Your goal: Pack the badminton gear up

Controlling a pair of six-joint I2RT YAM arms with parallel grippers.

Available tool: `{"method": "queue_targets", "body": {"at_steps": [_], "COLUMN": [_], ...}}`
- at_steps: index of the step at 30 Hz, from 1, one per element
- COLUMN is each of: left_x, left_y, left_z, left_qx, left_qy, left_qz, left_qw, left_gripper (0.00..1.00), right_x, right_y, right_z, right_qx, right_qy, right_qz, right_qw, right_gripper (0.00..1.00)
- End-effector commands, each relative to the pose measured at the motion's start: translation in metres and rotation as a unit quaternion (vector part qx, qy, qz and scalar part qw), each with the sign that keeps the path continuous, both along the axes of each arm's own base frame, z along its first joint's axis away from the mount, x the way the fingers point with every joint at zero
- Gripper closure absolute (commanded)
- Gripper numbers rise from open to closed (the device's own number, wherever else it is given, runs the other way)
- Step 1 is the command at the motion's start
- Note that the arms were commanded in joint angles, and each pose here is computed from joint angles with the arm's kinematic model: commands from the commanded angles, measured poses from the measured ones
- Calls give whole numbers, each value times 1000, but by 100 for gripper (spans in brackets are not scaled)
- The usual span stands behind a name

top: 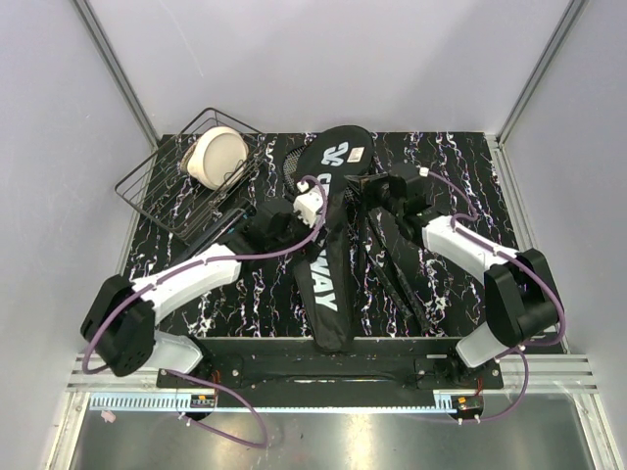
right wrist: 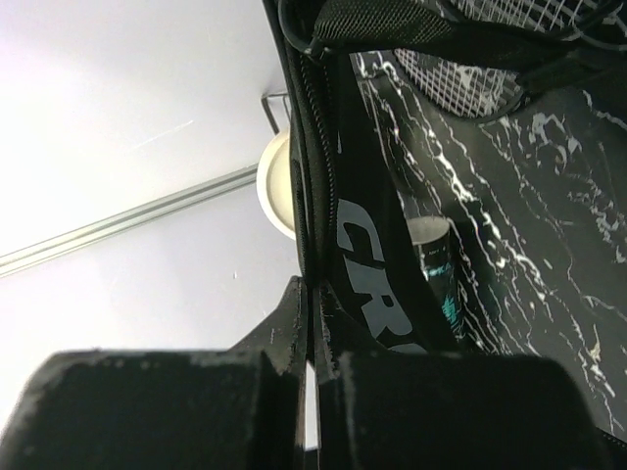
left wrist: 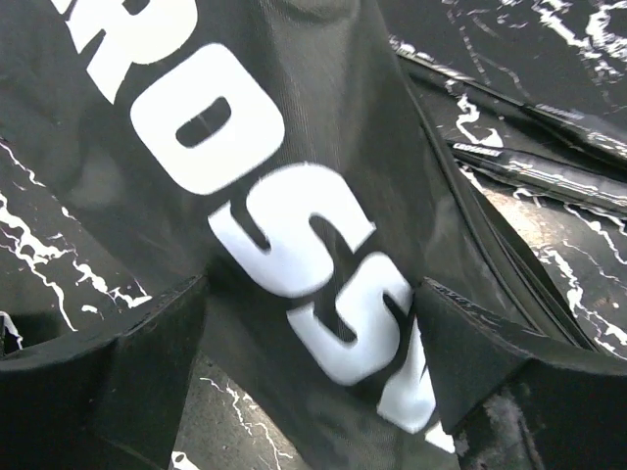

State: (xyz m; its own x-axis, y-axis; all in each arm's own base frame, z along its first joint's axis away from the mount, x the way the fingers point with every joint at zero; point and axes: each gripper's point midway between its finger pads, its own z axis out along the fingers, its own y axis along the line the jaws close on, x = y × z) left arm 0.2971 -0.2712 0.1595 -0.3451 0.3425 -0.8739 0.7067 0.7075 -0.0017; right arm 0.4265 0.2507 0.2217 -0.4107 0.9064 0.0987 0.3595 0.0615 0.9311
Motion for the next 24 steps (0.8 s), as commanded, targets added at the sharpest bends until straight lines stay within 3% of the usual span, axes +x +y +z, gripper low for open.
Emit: {"method": "queue_targets", "body": {"at_steps": [1, 4, 5, 12, 15, 16, 17, 18, 20, 21, 22, 24], "left_x": [30, 36, 39, 43, 38, 34, 32, 28, 23, 17, 16, 11], "left_y": [-7, -3, -2, 3, 2, 0, -1, -5, -8, -10, -13, -16], "left_z": [15, 8, 10, 12, 15, 18, 22, 21, 28, 25, 30, 36], "left_qx": [0, 5, 1, -10, -10, -16, -22, -28, -44, -50, -63, -89], "left_qy": [-30, -21, -25, -18, -14, -19, -22, -18, -20, -10, -16, -12], "left_qz": [27, 36, 40, 33, 21, 10, 4, -13, -30, -45, -54, -73], "left_qw": [999, 999, 999, 999, 1000, 1000, 1000, 999, 998, 998, 996, 993], "left_gripper": [16, 24, 37, 89, 100, 100, 100, 100, 100, 100, 100, 100], "right_x": [-11, -19, -19, -26, -28, -32, -33, -32, -34, -37, -45, -54], "right_y": [13, 16, 14, 8, 4, -3, -3, -1, 10, 15, 25, 26], "right_z": [38, 36, 38, 41, 42, 37, 37, 39, 48, 49, 59, 42], "right_qx": [63, 69, 69, 61, 48, 8, -7, -26, -98, -126, -172, -225], "right_qy": [-40, -34, -38, -45, -53, -69, -77, -90, -151, -172, -222, -226], "right_qz": [0, 4, -5, -13, -17, -18, -11, 3, 81, 110, 176, 249], "right_qw": [997, 997, 997, 997, 997, 997, 997, 996, 980, 971, 944, 915], "right_gripper": [100, 100, 100, 100, 100, 96, 86, 67, 46, 37, 25, 20]}}
